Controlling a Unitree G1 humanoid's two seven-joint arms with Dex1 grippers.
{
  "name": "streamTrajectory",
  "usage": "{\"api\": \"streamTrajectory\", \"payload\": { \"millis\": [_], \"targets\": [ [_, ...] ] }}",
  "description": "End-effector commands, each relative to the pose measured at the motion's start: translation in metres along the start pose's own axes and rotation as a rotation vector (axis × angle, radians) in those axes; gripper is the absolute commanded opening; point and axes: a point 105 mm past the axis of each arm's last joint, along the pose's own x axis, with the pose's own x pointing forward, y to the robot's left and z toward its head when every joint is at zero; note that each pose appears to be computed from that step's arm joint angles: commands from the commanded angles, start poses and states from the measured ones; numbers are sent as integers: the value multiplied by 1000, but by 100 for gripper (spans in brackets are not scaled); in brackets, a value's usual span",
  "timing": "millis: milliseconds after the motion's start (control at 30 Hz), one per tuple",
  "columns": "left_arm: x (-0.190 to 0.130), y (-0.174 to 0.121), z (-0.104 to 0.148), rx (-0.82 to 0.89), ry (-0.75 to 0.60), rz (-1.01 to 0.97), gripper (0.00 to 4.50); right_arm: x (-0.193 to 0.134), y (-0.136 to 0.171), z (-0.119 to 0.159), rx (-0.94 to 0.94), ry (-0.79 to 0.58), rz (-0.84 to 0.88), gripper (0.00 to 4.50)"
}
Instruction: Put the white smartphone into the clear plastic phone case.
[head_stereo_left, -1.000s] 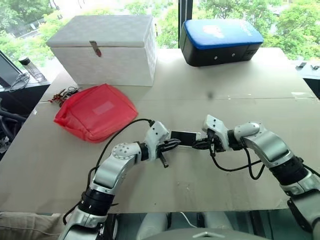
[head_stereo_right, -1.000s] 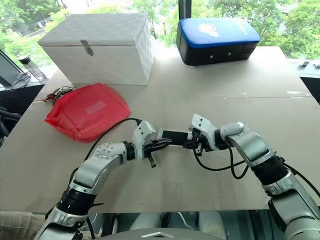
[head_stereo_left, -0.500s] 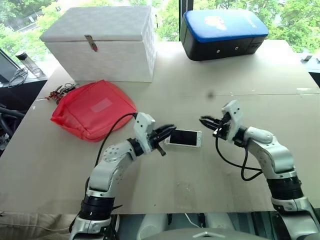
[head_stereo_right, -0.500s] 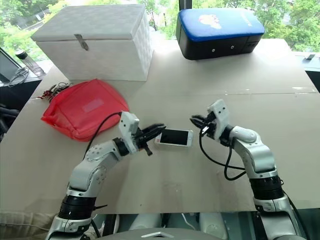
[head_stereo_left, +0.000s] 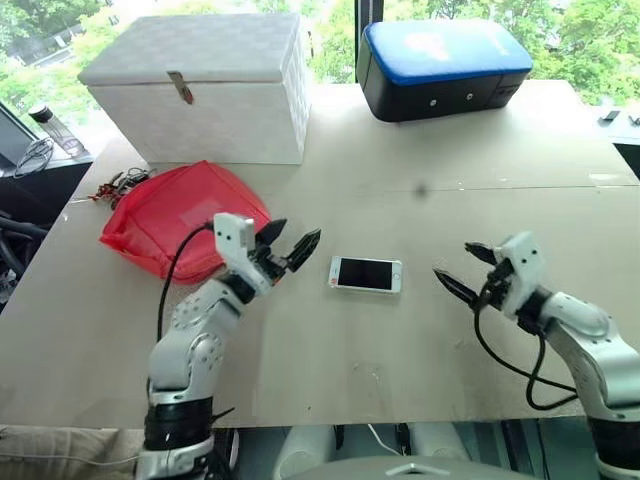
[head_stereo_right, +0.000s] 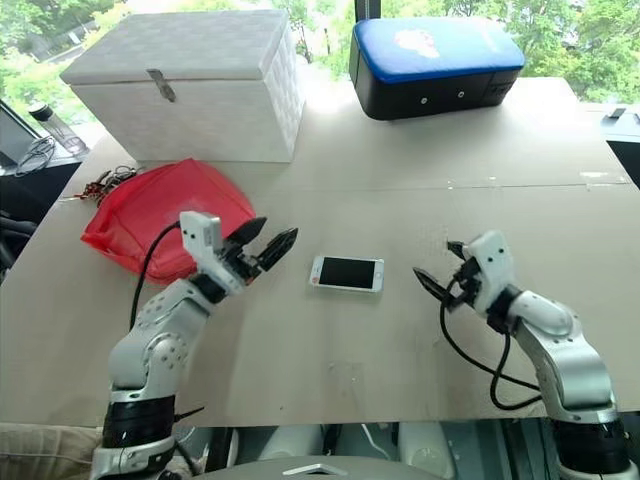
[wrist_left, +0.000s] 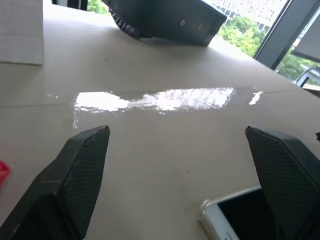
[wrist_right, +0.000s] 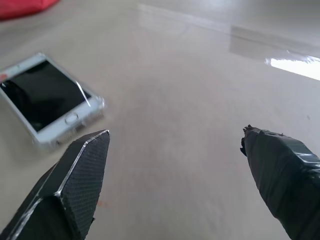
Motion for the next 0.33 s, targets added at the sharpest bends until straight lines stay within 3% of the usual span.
{"api": "streamTrajectory", "payload": {
  "millis": [33, 333],
  "targets": [
    [-21, -15, 3, 57, 32, -63, 449, -27, 8, 13, -53, -52, 19, 450],
    [-63, -22, -15, 74, 152, -52, 449, -77, -3, -9, -95, 22, -91, 450]
  ]
}}
